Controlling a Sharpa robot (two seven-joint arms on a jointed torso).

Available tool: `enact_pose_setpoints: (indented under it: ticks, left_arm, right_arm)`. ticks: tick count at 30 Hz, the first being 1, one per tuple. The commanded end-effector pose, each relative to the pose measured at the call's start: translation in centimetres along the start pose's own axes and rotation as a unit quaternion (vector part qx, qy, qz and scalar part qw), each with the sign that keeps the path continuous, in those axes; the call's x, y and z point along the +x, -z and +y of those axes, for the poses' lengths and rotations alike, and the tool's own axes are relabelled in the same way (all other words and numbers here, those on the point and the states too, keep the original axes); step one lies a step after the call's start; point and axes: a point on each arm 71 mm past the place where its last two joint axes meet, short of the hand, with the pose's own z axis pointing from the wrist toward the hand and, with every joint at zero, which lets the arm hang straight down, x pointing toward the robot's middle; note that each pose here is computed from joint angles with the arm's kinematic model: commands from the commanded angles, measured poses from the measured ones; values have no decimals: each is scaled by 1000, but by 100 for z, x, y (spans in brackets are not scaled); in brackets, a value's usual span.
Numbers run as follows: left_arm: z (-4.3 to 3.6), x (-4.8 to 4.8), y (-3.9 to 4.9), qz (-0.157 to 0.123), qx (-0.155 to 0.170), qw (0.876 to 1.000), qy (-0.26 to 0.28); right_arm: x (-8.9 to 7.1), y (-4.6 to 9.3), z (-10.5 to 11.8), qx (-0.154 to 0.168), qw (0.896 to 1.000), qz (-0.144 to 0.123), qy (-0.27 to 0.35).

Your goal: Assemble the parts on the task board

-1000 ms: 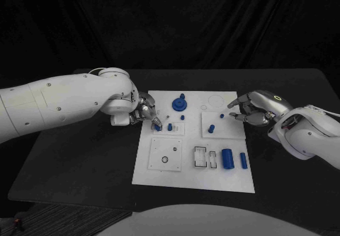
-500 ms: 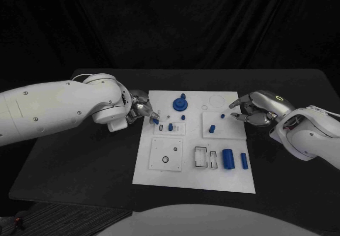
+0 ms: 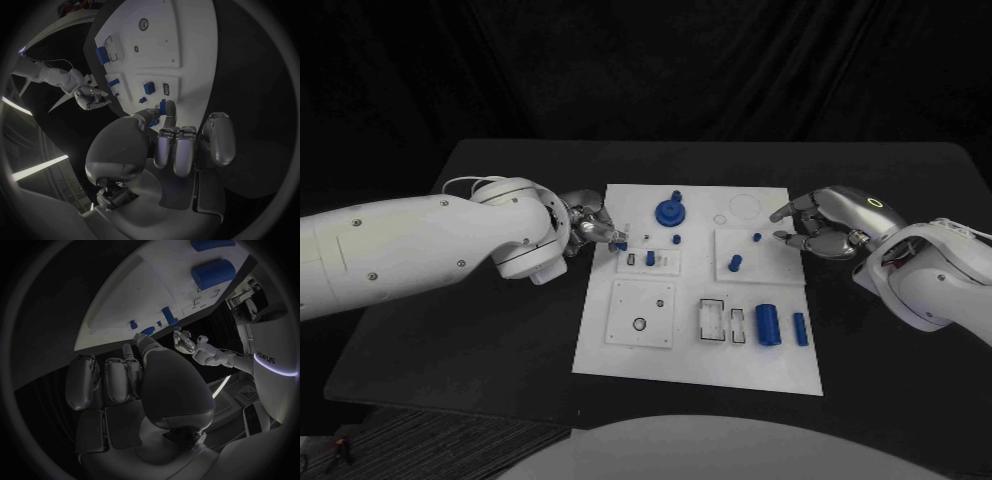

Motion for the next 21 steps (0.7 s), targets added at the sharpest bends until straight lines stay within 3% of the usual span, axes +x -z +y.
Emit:
enact_pose_setpoints:
  ticks: [1,21]
  left_arm:
    - [-21,20,-11,-18,17,1000,-1]
    - [-12,156,-47,27,13,999,-25]
  right_arm:
    - [-4,15,-11,9,1000,-6,1]
    - [-7,15,-15,8,1000,-7,1]
